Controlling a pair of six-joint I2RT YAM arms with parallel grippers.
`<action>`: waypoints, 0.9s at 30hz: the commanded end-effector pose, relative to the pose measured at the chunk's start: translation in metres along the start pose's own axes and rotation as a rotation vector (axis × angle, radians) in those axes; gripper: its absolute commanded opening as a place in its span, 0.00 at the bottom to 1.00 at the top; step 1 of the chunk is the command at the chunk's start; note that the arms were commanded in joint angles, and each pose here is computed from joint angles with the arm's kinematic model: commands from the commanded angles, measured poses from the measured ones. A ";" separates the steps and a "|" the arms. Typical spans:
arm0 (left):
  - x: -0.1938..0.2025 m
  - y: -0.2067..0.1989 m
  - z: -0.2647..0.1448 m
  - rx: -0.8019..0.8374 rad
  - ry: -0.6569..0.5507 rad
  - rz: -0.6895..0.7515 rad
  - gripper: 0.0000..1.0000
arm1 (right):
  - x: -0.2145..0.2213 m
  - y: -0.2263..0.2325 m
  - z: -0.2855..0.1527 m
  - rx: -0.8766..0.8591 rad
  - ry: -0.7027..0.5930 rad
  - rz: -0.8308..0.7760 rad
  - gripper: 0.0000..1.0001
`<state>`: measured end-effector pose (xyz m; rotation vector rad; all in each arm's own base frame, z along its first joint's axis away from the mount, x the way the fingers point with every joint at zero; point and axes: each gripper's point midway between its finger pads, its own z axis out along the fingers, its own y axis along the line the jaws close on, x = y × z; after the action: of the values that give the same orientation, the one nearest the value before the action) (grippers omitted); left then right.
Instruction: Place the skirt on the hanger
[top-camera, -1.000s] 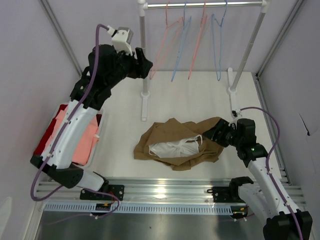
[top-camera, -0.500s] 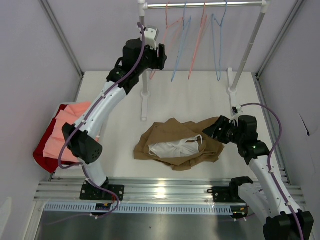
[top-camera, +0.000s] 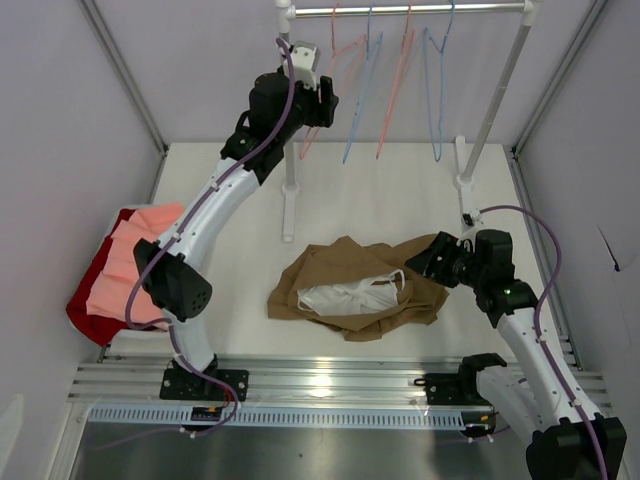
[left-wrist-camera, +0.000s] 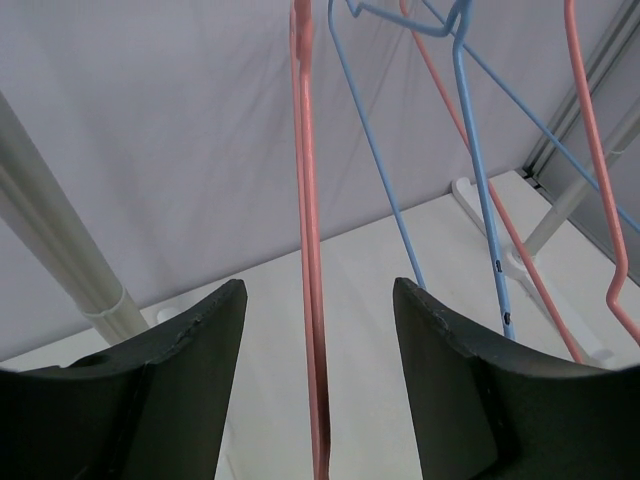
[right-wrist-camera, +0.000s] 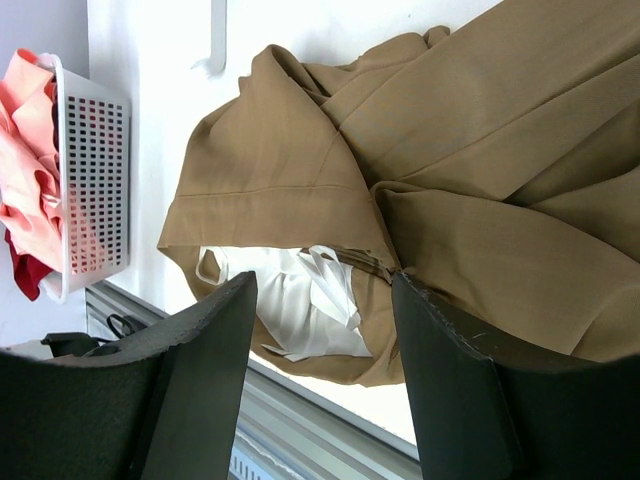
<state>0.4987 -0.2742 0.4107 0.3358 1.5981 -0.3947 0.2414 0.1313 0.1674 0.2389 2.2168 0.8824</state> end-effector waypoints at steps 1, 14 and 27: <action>-0.032 -0.001 0.005 -0.006 -0.097 -0.001 0.66 | -0.013 0.010 -0.002 -0.031 -0.029 -0.041 0.62; -0.034 0.000 0.023 -0.015 -0.105 0.008 0.47 | -0.015 0.004 0.001 -0.022 -0.023 -0.038 0.59; -0.066 -0.001 0.015 -0.014 -0.183 0.024 0.05 | -0.018 0.000 0.006 -0.019 -0.021 -0.043 0.53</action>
<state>0.5241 -0.2839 0.4211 0.3168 1.5546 -0.3770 0.2484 0.1270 0.1573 0.2439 2.2462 0.8743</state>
